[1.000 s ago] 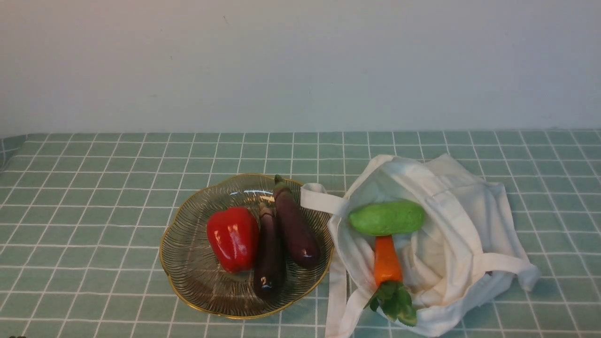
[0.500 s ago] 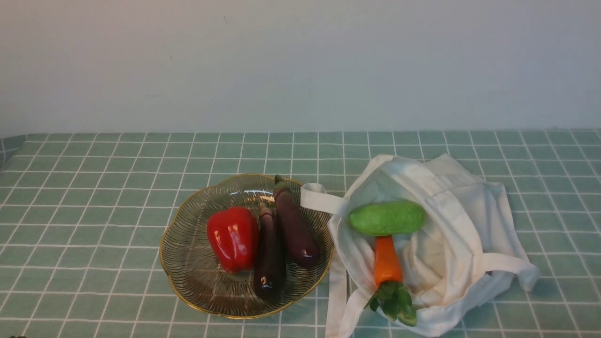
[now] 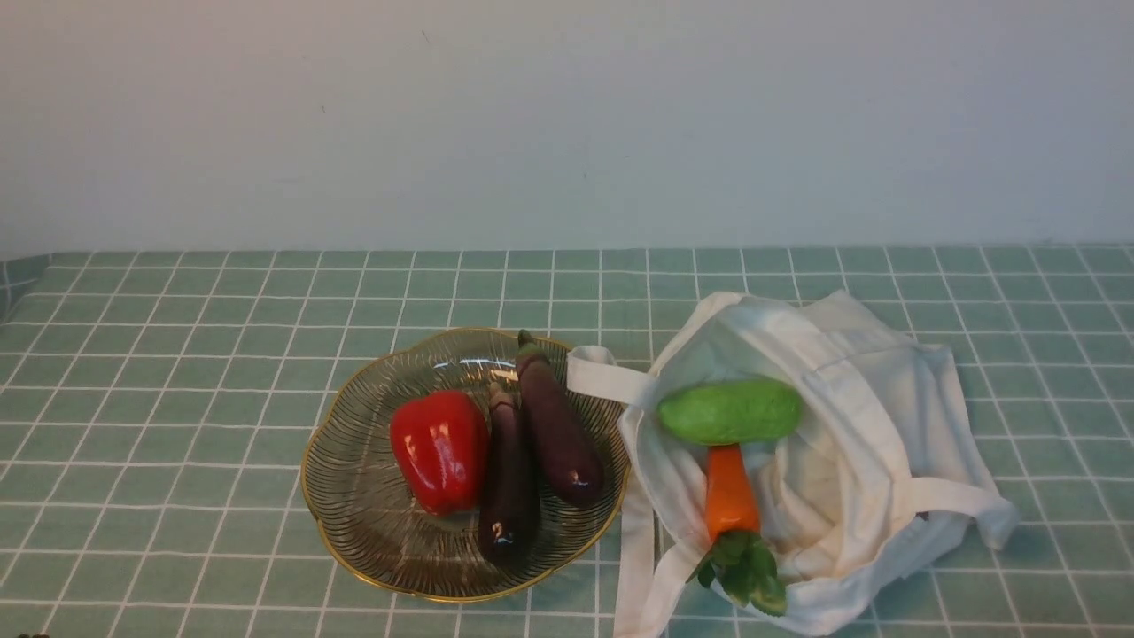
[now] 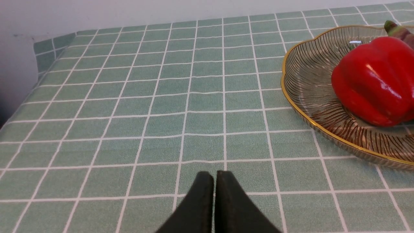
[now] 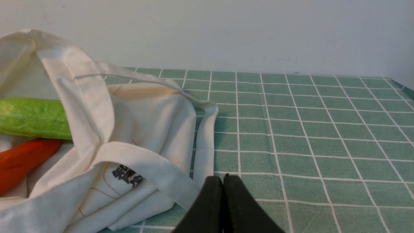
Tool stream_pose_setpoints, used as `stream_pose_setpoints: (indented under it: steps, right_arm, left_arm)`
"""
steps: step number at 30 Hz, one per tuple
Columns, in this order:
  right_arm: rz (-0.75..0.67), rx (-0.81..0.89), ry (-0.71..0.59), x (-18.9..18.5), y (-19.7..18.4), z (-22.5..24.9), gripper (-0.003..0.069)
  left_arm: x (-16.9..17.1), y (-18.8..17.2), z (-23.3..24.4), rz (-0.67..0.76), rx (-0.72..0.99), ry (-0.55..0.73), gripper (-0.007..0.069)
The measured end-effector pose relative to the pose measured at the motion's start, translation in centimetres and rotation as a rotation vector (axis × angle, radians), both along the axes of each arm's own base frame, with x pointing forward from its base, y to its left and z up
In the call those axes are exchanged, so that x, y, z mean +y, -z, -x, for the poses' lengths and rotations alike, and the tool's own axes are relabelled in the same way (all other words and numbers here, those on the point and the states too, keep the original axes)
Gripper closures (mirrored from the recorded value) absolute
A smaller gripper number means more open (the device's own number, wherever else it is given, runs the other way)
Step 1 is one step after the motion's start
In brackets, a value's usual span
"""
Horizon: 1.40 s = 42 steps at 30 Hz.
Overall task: Take vegetables from cloth bag on blue coffee tablecloth place on plate.
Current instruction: 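Reach into the cloth bag and grasp the green vegetable inside with the right gripper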
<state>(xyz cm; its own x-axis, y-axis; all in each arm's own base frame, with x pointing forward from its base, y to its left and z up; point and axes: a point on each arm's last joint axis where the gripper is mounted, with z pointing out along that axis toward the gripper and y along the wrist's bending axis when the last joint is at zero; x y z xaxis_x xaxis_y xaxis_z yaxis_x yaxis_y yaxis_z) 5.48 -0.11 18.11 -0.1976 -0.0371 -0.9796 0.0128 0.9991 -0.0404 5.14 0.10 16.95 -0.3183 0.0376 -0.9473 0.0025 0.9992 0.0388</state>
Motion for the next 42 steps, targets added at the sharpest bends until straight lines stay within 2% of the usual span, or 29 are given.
stream_pose_setpoints:
  steps: [11, 14, 17, 18, 21, 23, 27, 30, 32, 33, 36, 37, 41, 42]
  right_arm:
    - [-0.02, 0.0, 0.003, 0.0, 0.0, 0.0, 0.0675]
    - [-0.216, -0.027, 0.014, 0.2, -0.2, -0.1, 0.0675]
    - [-0.628, -0.075, 0.033, 0.6, -0.7, -0.1, 0.0675]
    - [-0.884, -0.1, 0.045, 0.7, -1.0, -0.2, 0.0675]
    - [-1.089, -0.13, 0.053, 0.7, -1.4, -0.2, 0.0675]
    - [-1.145, -0.142, 0.055, 0.7, -1.5, -0.2, 0.0675]
    - [-1.067, -0.148, -0.01, 1.1, -3.5, 0.2, 0.0675]
    - [-0.86, -0.23, -0.111, 1.5, -9.2, 1.2, 0.0675]
    - [-0.66, -0.166, -0.161, 2.0, -13.6, 0.9, 0.0675]
    - [-0.628, -0.139, -0.168, 2.1, -14.1, 0.7, 0.0675]
    - [-0.435, 0.103, -0.197, 2.6, -16.6, -1.5, 0.0675]
    - [-0.368, 0.297, -0.195, 2.6, -16.5, -3.8, 0.0675]
    - [-0.274, 0.713, -0.244, 2.8, -14.0, -9.0, 0.0671]
    - [-0.273, 0.73, -0.255, 2.9, -13.9, -9.2, 0.067]
  left_arm:
    - [0.0, 0.0, 0.0, 0.0, 0.0, 0.0, 0.063]
    - [0.0, 0.0, 0.0, 0.0, 0.0, 0.0, 0.063]
    - [0.0, 0.0, 0.0, 0.0, 0.0, 0.0, 0.063]
    - [0.0, 0.0, 0.0, 0.0, 0.0, 0.0, 0.063]
    - [0.0, 0.0, 0.0, 0.0, 0.0, 0.0, 0.063]
    - [0.0, 0.0, 0.0, 0.0, 0.0, 0.0, 0.063]
    - [0.0, 0.0, 0.0, 0.0, 0.0, 0.0, 0.063]
    - [0.0, 0.0, 0.0, 0.0, 0.0, 0.0, 0.063]
    - [0.0, 0.0, 0.0, 0.0, 0.0, 0.0, 0.063]
    - [0.0, 0.0, 0.0, 0.0, 0.0, 0.0, 0.063]
    - [0.0, 0.0, 0.0, 0.0, 0.0, 0.0, 0.063]
    - [0.0, 0.0, 0.0, 0.0, 0.0, 0.0, 0.063]
    - [0.0, 0.0, 0.0, 0.0, 0.0, 0.0, 0.063]
    - [0.0, 0.0, 0.0, 0.0, 0.0, 0.0, 0.063]
